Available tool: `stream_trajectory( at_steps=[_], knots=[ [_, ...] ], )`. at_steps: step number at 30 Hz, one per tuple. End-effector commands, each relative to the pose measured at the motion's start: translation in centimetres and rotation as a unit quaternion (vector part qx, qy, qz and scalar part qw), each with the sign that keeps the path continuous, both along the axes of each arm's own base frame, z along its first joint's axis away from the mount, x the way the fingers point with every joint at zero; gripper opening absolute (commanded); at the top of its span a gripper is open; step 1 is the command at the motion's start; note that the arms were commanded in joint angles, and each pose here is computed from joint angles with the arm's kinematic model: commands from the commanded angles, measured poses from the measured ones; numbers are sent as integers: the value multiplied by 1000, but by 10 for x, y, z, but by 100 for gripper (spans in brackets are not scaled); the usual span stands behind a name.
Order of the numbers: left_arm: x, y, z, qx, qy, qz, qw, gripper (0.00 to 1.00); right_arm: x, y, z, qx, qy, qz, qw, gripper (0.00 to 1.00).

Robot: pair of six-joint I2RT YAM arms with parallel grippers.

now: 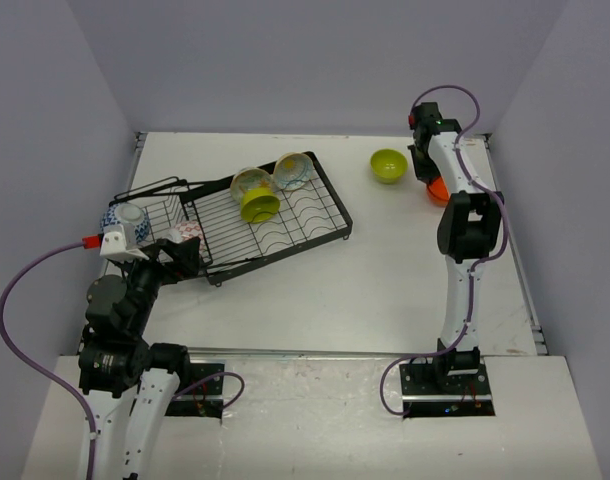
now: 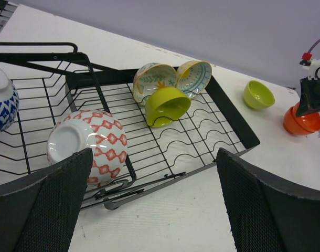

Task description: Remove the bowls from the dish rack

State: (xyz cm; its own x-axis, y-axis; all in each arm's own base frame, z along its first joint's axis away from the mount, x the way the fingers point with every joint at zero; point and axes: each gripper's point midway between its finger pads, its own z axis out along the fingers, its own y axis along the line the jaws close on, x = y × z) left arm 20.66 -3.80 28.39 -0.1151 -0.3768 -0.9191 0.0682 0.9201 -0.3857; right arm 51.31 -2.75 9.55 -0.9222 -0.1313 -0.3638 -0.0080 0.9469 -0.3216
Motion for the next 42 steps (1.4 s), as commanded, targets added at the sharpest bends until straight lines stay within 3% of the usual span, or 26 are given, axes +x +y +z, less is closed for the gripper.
stream_trajectory(
  at_steps=[1,8,13,16,22,25,28,32,34,35,37,38,40,41,42],
  knots=[
    [1,-1,10,9,-24,-5,1000,100,-4,1,11,-3,-3,3,1000,2],
    [2,-2,9,9,-24,-8,1000,100,-10,-3,-4,-14,17,-6,1000,1],
    [1,-2,10,9,-26,-8,1000,100,-7,-10,11,-31,-4,-23,999,23],
    [1,-2,10,9,-25,-8,1000,100,-6,-5,39,-22,-39,-27,999,24],
    [1,-2,9,9,-25,-7,1000,100,-10,40,101,11,-119,8,993,30],
    [2,-2,9,9,-23,-7,1000,100,-20,107,131,75,-175,82,978,36],
    [3,0,8,8,-21,-3,1000,100,-42,173,167,156,-257,138,944,39],
    [5,-1,6,9,-17,-3,1000,100,-78,266,163,297,-273,193,895,40],
    [7,0,4,9,-11,-1,1000,100,-111,324,174,417,-270,256,829,41],
    [8,1,4,9,-9,2,1000,100,-116,344,179,493,-280,237,789,44],
    [11,3,2,10,-4,6,1000,100,-133,372,182,615,-233,181,732,44],
    [11,4,1,10,-1,9,1000,100,-132,380,183,654,-241,165,697,47],
    [13,5,-1,11,4,12,1000,100,-136,401,167,705,-212,116,666,50],
    [12,6,-1,12,4,13,1000,100,-133,407,173,742,-209,75,632,50],
    [12,6,0,11,2,13,1000,100,-135,422,156,751,-190,49,630,52]
  ],
)
